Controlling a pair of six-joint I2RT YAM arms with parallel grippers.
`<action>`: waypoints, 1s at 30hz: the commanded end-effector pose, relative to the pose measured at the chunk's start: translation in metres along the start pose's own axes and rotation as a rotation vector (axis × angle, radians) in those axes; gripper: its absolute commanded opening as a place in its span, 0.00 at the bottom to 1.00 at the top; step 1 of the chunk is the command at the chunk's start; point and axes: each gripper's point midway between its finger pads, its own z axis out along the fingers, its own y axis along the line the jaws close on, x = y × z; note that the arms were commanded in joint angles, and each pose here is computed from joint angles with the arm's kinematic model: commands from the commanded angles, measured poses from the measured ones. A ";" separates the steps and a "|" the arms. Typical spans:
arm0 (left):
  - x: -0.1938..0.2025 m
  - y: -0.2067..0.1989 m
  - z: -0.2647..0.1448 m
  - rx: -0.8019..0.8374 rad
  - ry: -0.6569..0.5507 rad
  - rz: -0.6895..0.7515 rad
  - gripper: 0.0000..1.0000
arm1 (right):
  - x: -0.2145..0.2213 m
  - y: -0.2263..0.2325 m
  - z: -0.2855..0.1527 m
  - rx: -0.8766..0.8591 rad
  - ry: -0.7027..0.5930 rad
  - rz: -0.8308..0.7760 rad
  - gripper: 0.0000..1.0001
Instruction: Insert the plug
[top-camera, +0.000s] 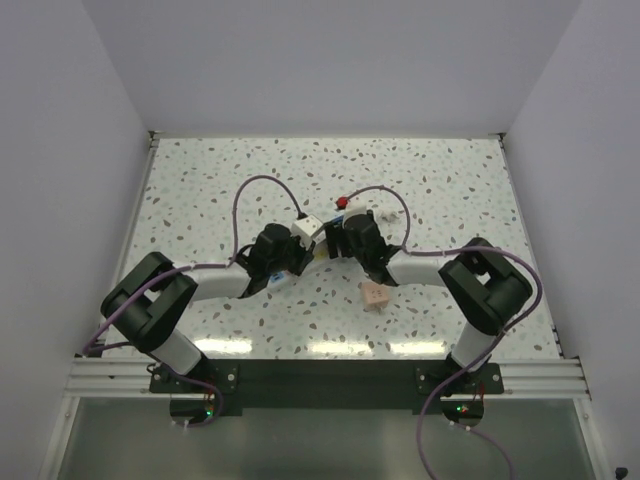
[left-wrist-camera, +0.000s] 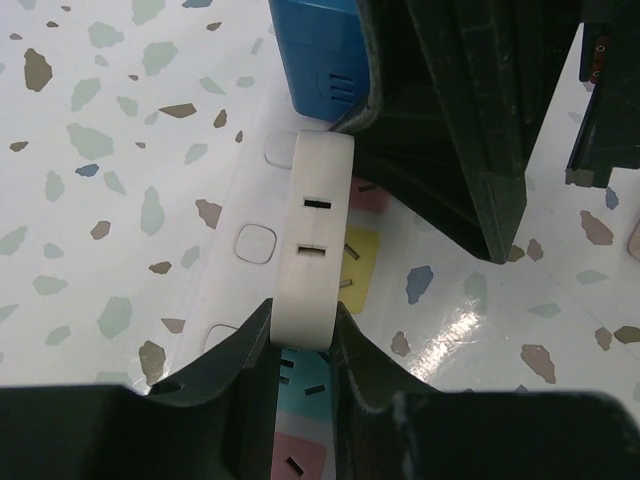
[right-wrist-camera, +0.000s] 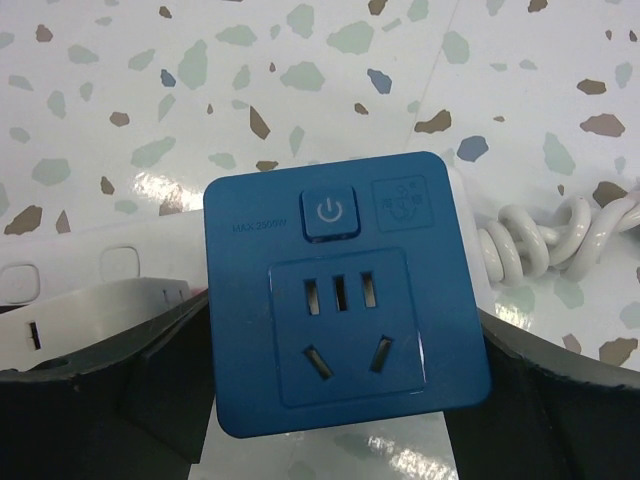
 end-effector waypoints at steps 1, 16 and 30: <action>0.021 -0.029 0.003 0.109 0.082 -0.043 0.00 | 0.113 0.005 -0.039 -0.048 0.382 -0.032 0.81; 0.021 -0.028 0.003 0.104 0.080 -0.044 0.00 | 0.096 0.002 -0.039 -0.036 0.320 -0.042 0.95; 0.024 -0.028 0.003 0.106 0.089 -0.043 0.00 | 0.052 -0.007 -0.043 -0.006 0.205 -0.044 0.96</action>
